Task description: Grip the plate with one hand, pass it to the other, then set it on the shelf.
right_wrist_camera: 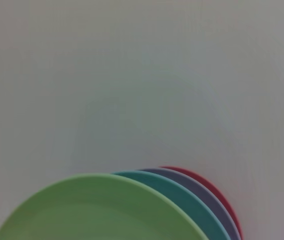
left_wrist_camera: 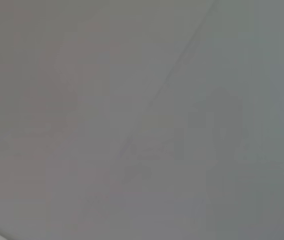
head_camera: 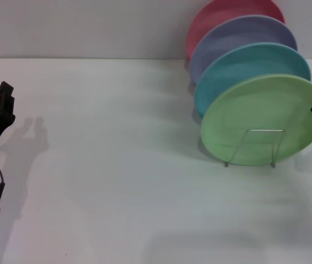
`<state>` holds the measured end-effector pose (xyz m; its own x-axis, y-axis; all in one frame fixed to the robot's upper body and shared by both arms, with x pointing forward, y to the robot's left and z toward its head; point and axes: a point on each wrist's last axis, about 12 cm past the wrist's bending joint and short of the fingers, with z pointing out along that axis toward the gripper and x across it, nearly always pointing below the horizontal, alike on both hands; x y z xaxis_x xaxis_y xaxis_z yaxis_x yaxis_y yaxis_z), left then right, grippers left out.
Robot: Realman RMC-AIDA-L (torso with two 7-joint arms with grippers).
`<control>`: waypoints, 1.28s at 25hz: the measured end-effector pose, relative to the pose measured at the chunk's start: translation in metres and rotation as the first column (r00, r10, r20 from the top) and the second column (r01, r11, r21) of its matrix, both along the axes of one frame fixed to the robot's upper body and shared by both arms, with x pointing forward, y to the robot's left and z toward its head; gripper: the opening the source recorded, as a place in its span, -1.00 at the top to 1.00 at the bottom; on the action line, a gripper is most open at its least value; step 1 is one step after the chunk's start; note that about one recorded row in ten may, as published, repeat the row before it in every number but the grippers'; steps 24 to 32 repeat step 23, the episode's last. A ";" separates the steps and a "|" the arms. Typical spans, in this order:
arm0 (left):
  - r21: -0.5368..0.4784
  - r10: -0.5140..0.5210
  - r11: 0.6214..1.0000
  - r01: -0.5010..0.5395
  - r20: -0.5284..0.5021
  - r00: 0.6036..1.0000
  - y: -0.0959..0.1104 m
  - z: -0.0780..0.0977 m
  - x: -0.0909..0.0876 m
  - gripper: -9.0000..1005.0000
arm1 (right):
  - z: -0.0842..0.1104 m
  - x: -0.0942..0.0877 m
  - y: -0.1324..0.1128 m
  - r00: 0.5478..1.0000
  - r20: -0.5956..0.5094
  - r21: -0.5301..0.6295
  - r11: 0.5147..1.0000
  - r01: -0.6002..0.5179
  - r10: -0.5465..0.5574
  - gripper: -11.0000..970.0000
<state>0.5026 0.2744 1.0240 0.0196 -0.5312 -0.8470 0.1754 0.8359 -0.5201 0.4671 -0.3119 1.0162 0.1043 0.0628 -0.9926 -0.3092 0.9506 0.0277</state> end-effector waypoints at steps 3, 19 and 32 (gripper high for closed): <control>0.002 -0.003 1.000 0.003 0.001 1.000 0.000 0.000 0.000 0.48 | 0.003 -0.004 0.001 0.999 0.029 0.014 1.000 -0.015 0.015 0.42; 0.152 0.012 0.988 -0.033 0.136 0.991 0.003 0.011 -0.005 0.30 | 0.046 -0.042 -0.082 0.935 0.261 0.258 0.951 0.170 -0.238 -0.08; 0.223 -0.022 0.975 -0.017 0.170 0.985 0.000 0.013 -0.007 0.05 | 0.047 -0.019 -0.083 0.953 0.215 0.246 0.956 0.159 -0.214 -0.08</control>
